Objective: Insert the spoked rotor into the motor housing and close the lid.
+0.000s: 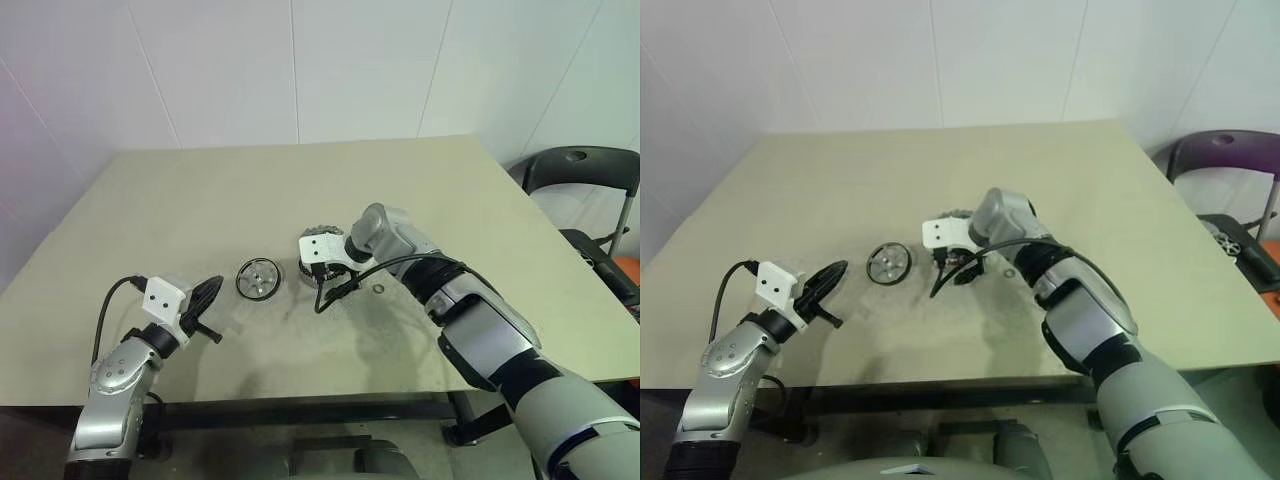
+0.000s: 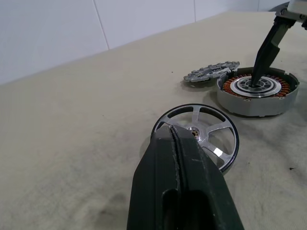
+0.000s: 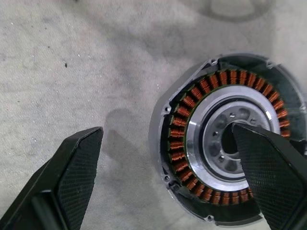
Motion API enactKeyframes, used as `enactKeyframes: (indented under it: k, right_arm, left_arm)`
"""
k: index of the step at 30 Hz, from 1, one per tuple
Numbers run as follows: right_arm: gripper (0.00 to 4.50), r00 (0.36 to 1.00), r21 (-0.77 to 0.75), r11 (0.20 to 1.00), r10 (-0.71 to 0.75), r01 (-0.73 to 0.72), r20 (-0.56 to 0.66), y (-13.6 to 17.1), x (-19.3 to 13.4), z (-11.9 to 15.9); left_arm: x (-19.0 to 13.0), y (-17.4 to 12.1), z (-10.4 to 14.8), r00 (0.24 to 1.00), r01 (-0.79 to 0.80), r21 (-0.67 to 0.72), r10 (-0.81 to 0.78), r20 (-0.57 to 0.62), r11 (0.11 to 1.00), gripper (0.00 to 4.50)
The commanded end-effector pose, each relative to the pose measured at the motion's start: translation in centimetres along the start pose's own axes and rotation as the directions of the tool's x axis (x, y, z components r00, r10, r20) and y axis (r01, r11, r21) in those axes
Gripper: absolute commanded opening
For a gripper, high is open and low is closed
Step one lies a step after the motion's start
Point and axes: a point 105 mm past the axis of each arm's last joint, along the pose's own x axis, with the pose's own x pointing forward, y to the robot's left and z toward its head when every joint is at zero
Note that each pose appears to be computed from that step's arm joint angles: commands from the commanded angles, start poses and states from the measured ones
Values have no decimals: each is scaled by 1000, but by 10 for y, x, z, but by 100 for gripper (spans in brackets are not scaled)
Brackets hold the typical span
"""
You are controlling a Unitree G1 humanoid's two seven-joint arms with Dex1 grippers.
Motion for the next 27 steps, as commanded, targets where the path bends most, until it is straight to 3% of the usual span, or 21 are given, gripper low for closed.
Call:
enactKeyframes:
  k: [1, 8, 16, 27]
  right_arm:
    - [412, 999, -18, 999, -46, 46, -10, -12, -9, 8]
    - [195, 998, -13, 998, -56, 56, 7, -15, -10, 16]
    - [190, 999, -21, 1000, -12, 13, 44, -10, -20, 23]
    - [188, 980, 20, 987, 156, -159, 122, 36, -38, 30]
  left_arm:
    - [1, 1, 15, 999, -1, 39, -1, 50, 999, 0]
    - [2, 0, 15, 999, 1, 38, -3, 49, 999, 0]
    - [3, 0, 15, 999, 1, 36, -3, 49, 999, 0]
    - [4, 1, 13, 999, 8, 35, -10, 45, 999, 0]
